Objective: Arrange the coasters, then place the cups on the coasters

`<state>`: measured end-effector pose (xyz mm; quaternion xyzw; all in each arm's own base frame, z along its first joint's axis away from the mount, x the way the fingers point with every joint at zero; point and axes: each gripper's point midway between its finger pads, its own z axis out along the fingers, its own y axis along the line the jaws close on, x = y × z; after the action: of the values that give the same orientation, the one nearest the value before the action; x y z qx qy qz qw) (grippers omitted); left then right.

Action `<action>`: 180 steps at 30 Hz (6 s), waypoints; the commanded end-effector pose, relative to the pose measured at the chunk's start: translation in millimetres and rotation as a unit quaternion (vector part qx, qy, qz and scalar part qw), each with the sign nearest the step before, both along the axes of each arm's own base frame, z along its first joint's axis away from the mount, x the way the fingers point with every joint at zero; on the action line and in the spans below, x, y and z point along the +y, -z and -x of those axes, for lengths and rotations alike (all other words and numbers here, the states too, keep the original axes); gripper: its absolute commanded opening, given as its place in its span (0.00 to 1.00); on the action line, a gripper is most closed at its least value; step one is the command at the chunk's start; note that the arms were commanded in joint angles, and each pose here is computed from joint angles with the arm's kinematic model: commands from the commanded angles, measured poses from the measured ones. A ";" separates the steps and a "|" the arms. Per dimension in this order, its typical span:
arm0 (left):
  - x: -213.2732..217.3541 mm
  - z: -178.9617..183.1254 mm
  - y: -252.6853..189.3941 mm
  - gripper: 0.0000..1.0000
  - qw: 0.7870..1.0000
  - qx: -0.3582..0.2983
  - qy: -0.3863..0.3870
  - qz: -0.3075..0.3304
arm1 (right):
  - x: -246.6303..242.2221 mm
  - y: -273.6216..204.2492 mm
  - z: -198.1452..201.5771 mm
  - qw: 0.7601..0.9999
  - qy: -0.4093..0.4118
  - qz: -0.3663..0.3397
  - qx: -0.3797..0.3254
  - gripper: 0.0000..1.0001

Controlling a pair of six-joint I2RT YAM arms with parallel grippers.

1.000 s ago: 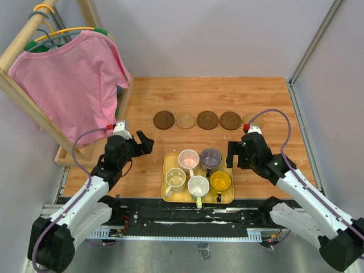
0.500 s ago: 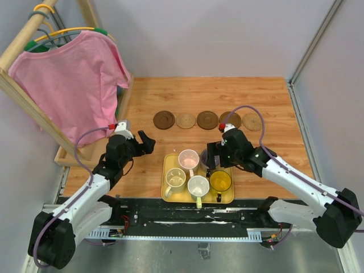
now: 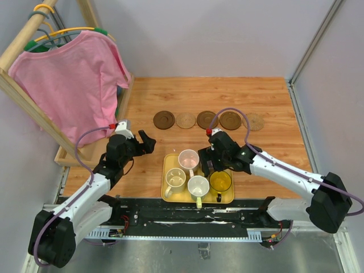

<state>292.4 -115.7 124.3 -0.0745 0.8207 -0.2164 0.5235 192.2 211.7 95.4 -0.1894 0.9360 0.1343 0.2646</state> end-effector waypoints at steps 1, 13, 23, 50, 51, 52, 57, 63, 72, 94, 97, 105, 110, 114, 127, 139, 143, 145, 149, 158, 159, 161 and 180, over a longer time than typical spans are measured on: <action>-2.7 -3.3 -6.5 0.94 1.000 -0.017 0.007 -0.002 | -8.8 0.5 -3.2 0.999 0.017 0.034 -0.007 0.99; -2.8 -6.2 -3.9 0.94 1.000 -0.014 0.005 -0.004 | -30.9 19.1 -6.1 0.994 0.054 0.098 -0.001 0.93; -4.7 -7.4 2.2 0.94 1.000 -0.006 0.008 -0.004 | -39.4 20.1 -2.7 0.993 0.066 0.094 -0.012 0.81; -1.0 -5.2 6.6 0.94 1.000 0.000 0.000 -0.007 | -32.0 50.1 -0.6 0.991 0.061 0.113 0.027 0.10; -1.2 -5.2 6.7 0.94 1.000 0.000 0.000 -0.007 | -32.1 50.1 -0.5 0.991 0.061 0.114 0.027 0.03; -1.2 -5.3 6.4 0.94 1.000 -0.001 0.000 -0.007 | -32.2 49.9 -0.8 0.991 0.063 0.114 0.027 0.01; -1.9 -4.8 6.3 0.94 1.000 0.000 0.002 -0.005 | -30.8 42.8 -3.5 0.992 0.061 0.105 0.015 0.01; -1.7 -5.2 1.4 0.94 1.000 -0.005 0.001 -0.004 | -34.9 10.4 -15.0 0.993 0.076 0.081 -0.041 0.01; -5.3 -7.8 -0.8 0.94 1.000 -0.009 0.006 0.003 | -56.0 -51.6 -52.4 0.973 0.122 0.102 -0.165 0.01; -18.2 -20.4 -7.2 0.94 0.999 -0.016 0.029 0.012 | -209.1 -54.8 -208.2 0.921 0.293 0.149 -0.212 0.01; -18.3 -21.9 -6.6 0.94 0.999 -0.014 0.029 0.010 | -220.1 -45.5 -218.3 0.924 0.299 0.134 -0.199 0.01; -20.5 -26.3 -6.1 0.94 0.999 -0.010 0.032 0.007 | -229.1 -29.7 -240.2 0.936 0.292 0.101 -0.172 0.01; -20.3 -24.9 -1.2 0.94 1.000 -0.001 0.030 0.008 | -227.9 -21.2 -251.7 0.941 0.282 0.094 -0.162 0.01; -20.8 -24.2 0.3 0.94 0.999 0.002 0.031 0.008 | -227.0 -9.3 -253.4 0.944 0.279 0.095 -0.146 0.01; -20.6 -24.6 3.8 0.94 0.999 0.006 0.031 0.007 | -231.1 12.9 -247.3 0.946 0.285 0.101 -0.119 0.01; -20.7 -25.0 6.8 0.94 0.999 0.009 0.031 0.004 | -229.6 25.7 -245.5 0.948 0.285 0.095 -0.105 0.01; -20.6 -25.0 7.1 0.94 0.999 0.010 0.031 0.004 | -229.4 26.9 -245.0 0.948 0.286 0.094 -0.103 0.01; -20.6 -24.6 7.8 0.94 0.999 0.011 0.032 0.004 | -229.1 27.6 -244.5 0.948 0.286 0.093 -0.102 0.01; -21.1 -24.1 8.4 0.94 0.999 0.012 0.033 0.004 | -229.5 30.7 -241.9 0.948 0.289 0.093 -0.098 0.01; -20.7 -23.7 10.7 0.94 0.999 0.015 0.033 0.001 | -231.3 37.1 -236.6 0.946 0.297 0.091 -0.089 0.01; -20.8 -23.4 10.7 0.94 0.999 0.015 0.034 0.001 | -231.5 37.4 -236.1 0.946 0.297 0.091 -0.088 0.01; -20.8 -23.5 10.9 0.94 0.999 0.015 0.034 0.002 | -231.6 37.9 -235.3 0.946 0.299 0.089 -0.087 0.01; -19.0 -20.2 13.0 0.94 0.999 0.017 0.031 0.002 | -231.6 42.4 -224.5 0.944 0.314 0.082 -0.063 0.23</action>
<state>310.0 -131.6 101.8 -0.0581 0.8398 -0.2247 0.4908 415.6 -10.6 47.6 0.0615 0.9415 -0.0478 0.3278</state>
